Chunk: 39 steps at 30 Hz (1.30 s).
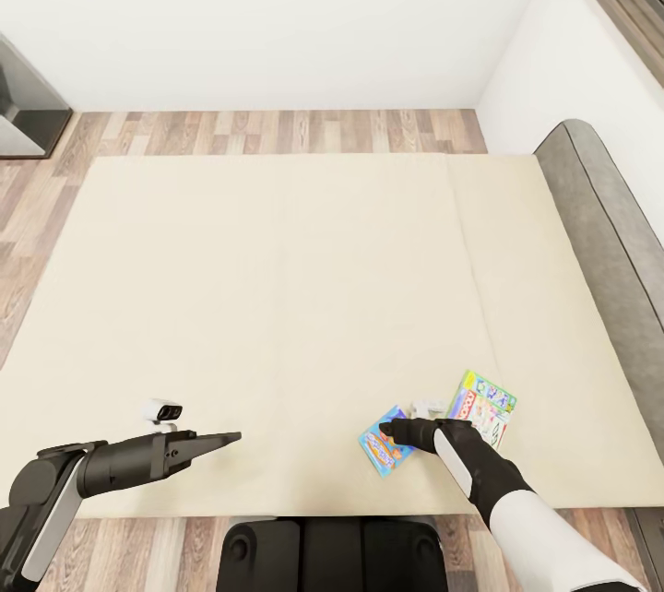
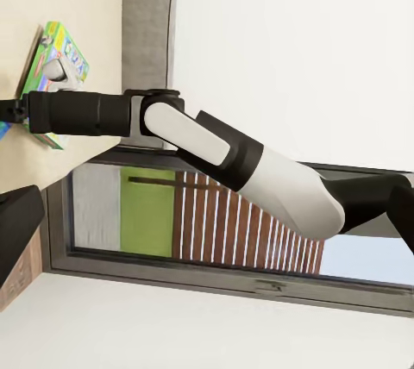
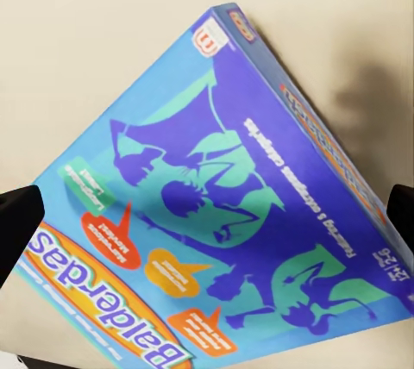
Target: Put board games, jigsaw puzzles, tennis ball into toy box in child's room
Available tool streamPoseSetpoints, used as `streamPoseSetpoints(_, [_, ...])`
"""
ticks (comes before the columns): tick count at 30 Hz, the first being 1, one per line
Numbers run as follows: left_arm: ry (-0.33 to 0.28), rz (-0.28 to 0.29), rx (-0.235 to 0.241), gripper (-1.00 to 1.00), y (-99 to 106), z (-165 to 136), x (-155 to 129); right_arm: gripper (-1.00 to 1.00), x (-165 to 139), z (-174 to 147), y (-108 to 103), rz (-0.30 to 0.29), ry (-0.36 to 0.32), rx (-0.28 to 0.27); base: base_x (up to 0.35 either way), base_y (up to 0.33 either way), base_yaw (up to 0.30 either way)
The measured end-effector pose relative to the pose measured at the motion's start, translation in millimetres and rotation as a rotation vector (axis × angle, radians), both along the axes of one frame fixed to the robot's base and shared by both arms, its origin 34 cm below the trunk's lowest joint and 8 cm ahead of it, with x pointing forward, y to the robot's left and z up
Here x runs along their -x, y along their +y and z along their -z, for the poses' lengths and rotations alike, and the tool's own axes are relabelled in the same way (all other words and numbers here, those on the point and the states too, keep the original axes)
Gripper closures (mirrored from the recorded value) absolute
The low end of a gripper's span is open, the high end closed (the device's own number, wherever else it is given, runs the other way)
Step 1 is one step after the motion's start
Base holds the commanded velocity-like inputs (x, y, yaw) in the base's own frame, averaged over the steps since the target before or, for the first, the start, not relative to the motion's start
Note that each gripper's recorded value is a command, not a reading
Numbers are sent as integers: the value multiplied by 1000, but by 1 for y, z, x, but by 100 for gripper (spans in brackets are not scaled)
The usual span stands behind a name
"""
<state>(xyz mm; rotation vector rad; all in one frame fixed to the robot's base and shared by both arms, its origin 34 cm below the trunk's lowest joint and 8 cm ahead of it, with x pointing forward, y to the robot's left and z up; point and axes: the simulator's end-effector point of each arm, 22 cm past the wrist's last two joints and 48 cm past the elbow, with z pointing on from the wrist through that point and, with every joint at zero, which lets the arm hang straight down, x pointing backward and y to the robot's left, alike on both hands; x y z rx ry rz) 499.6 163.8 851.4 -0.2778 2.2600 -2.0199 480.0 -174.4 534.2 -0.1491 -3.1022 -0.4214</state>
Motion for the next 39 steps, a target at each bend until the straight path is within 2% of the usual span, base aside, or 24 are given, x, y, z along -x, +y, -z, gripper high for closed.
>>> streamPoseSetpoints(39, [0, 0, 0, -100, 0, 0, 0, -100, 0, 0, 0, -1, -1, 0, 0, 17, 0])
